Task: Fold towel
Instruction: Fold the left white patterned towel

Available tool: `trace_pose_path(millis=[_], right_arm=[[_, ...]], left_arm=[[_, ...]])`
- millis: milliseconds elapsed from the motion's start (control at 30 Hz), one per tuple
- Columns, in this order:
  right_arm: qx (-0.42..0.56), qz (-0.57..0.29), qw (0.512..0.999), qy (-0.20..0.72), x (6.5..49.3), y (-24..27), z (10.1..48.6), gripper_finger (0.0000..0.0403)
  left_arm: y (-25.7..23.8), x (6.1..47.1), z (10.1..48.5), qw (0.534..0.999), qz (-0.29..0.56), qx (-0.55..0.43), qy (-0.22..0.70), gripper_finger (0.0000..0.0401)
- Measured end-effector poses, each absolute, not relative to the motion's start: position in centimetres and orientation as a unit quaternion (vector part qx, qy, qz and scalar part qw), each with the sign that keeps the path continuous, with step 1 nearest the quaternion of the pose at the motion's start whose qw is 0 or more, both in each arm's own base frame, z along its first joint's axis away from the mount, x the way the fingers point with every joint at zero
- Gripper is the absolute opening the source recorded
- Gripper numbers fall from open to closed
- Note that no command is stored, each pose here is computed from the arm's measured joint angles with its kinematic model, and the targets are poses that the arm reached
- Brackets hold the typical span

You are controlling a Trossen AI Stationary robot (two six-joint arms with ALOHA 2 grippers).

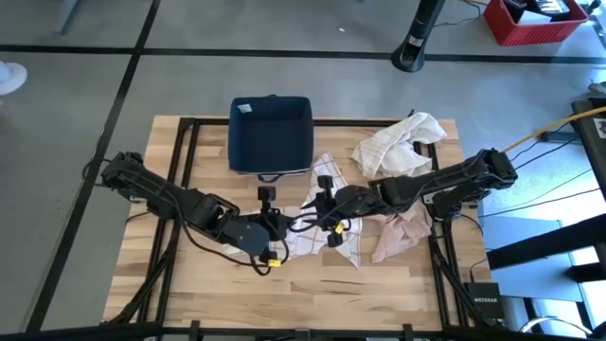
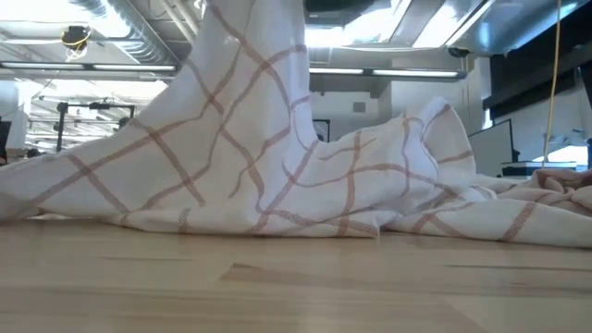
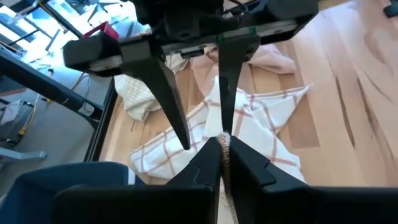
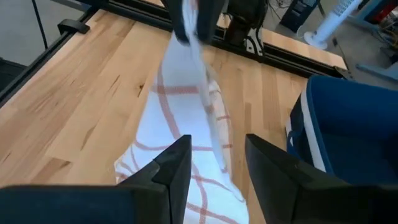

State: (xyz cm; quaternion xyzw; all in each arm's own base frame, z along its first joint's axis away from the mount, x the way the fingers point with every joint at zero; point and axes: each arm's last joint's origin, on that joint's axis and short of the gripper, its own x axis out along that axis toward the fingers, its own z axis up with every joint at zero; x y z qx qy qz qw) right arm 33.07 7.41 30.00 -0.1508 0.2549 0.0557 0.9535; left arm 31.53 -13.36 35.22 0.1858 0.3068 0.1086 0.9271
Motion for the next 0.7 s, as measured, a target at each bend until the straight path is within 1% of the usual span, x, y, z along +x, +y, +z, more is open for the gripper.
trace_pose_path(millis=[167,267,333,433,533,700], right_arm=[[-0.174,0.059,0.962,0.204,33.5,7.5,30.9,0.0154],[-0.171,0.058,0.97,0.166,33.9,7.6,31.5,0.0154],[-0.163,0.08,0.972,0.15,34.2,7.9,31.5,0.0154],[-0.159,0.114,0.966,0.167,35.0,8.2,30.1,0.0154],[-0.156,0.121,0.961,0.191,35.5,8.4,28.7,0.0154],[-0.159,0.129,0.951,0.232,35.2,8.4,28.0,0.0154]], left_arm=[[-13.6,31.5,35.1,0.928,0.107,0.182,0.308,0.0017],[-14.1,31.3,35.1,0.928,0.1,0.185,0.306,0.0017],[-14.6,31.1,35.0,0.927,0.09,0.196,0.307,0.0017],[-14.9,31.1,35.0,0.928,0.086,0.197,0.304,0.0017],[-15.1,31.5,34.4,0.922,0.083,0.212,0.313,0.0017],[-15.1,31.7,33.8,0.913,0.077,0.231,0.327,0.0017]])
